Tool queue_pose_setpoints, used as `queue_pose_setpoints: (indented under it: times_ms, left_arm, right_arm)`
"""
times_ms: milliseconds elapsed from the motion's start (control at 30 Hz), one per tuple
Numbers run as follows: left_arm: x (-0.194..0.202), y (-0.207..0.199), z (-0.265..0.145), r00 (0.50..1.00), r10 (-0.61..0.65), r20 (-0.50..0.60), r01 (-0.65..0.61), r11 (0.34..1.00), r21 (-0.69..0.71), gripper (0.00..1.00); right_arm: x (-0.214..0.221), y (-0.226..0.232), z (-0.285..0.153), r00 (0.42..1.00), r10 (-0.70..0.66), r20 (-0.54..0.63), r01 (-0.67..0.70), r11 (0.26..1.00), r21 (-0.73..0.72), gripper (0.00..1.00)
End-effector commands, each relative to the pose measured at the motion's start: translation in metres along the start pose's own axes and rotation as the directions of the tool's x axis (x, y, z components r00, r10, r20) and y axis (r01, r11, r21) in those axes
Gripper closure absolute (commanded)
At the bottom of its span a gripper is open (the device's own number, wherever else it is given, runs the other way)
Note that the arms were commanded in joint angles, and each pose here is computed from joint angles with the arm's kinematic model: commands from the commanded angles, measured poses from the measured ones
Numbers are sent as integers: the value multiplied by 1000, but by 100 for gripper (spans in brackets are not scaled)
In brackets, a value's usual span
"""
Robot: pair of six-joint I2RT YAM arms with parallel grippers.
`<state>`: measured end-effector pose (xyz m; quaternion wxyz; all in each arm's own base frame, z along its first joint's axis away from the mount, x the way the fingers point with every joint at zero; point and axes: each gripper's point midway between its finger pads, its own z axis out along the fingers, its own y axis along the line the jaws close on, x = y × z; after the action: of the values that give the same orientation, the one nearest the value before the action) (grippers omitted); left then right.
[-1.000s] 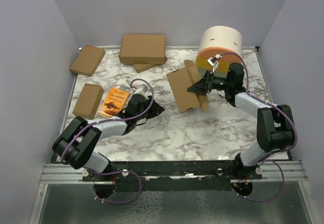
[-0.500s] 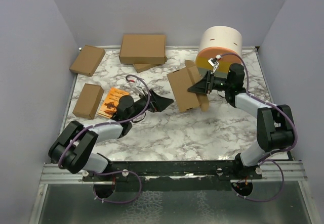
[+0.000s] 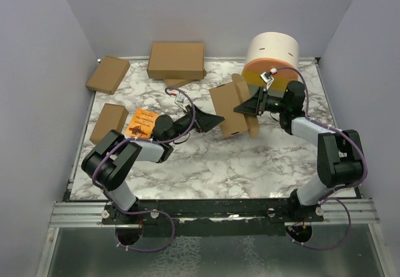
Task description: Fold the paper box
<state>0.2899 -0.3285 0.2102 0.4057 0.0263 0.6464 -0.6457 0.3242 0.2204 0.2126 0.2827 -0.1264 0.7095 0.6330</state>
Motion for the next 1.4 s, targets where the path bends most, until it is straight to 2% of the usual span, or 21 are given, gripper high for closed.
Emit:
queue_pose_setpoints:
  times_ms: [0,167,533,833,1200,1367]
  left_arm:
    - [-6,-22,11,1000,-15,24,13,994,109,5]
    - [-4,-16,17,999,-31,15,30,995,98,10]
    - [-2,16,-3,999,-31,7,32,997,-67,8]
    - [-11,-16,10,998,-57,18,55,995,86,9]
    - [-6,-14,16,995,-96,12,94,987,128,36]
    - [-5,-7,11,996,-88,14,86,988,131,49]
  right_arm:
    - [0,17,0,1000,5,2,-5,999,-45,56]
    - [1,19,0,1000,17,0,-17,998,-54,56]
    - [-3,30,-1,1000,-9,-2,9,997,-77,57]
    - [3,26,2,1000,19,-10,-20,997,-73,57]
    - [8,20,5,999,15,-34,-17,997,-75,54]
    - [6,15,5,996,-81,-49,77,995,-67,37]
